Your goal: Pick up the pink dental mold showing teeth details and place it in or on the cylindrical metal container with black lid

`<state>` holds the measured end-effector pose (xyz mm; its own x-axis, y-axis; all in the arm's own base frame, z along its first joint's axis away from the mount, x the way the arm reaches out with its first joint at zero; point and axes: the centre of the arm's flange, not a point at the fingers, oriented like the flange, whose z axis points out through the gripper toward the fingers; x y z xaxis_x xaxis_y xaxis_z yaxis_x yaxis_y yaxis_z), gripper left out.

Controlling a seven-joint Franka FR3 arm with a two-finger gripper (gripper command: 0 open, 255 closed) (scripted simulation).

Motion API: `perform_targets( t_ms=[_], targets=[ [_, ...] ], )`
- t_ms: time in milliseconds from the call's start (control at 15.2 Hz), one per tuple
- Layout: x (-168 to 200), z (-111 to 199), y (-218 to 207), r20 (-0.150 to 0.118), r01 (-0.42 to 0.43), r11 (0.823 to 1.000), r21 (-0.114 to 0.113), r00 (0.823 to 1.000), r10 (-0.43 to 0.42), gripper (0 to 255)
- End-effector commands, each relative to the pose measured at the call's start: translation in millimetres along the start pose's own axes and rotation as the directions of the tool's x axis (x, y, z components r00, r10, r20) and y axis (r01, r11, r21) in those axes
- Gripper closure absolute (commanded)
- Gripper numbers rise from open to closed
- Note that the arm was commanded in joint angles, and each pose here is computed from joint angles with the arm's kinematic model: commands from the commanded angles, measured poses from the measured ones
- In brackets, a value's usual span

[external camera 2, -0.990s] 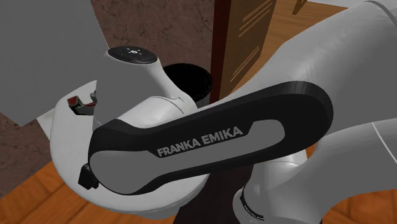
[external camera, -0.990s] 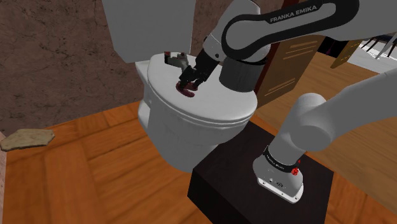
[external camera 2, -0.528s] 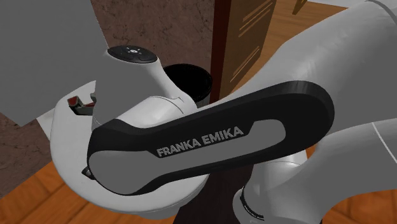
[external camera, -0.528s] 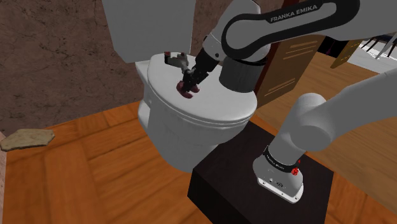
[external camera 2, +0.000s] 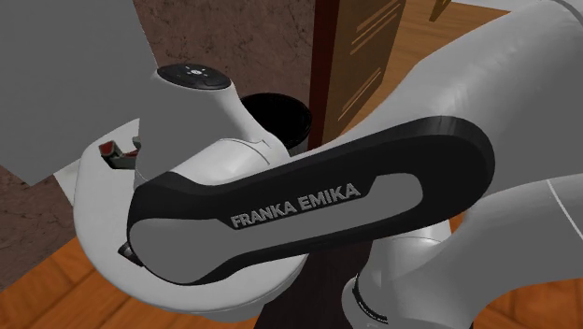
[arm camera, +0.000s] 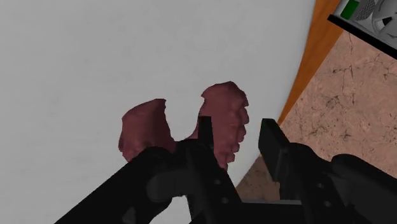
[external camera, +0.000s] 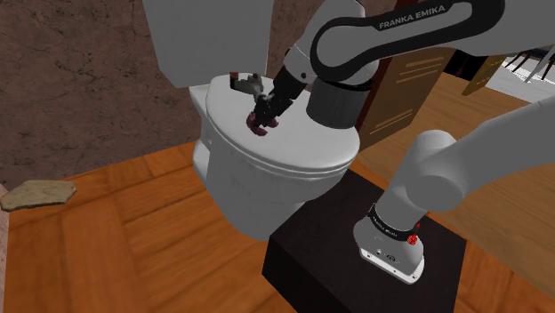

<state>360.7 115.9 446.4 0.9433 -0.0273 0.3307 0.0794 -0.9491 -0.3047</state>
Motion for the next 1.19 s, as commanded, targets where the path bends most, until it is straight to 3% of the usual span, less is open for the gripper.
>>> perform_targets(
  t_ms=[0,66,198,330,396,858,1122],
  targets=[
    [17.1,-6.4,17.1,0.068,0.069,0.996,0.055,0.995,-0.073,0],
    [35.9,-10.8,33.2,0.131,0.133,0.984,0.115,0.98,-0.148,0],
    [77.1,-13.2,61.6,0.24,0.246,0.938,0.244,0.922,-0.304,0],
    [121.7,-6.8,83.6,0.322,0.33,0.864,0.381,0.828,-0.459,0],
    [139.8,-1.9,90.2,0.346,0.356,0.827,0.436,0.782,-0.518,0],
    [120.9,28.8,82.2,0.346,0.356,0.827,0.436,0.782,-0.518,0],
    [119.3,31.3,81.6,0.346,0.356,0.827,0.436,0.782,-0.518,0]
  ],
)
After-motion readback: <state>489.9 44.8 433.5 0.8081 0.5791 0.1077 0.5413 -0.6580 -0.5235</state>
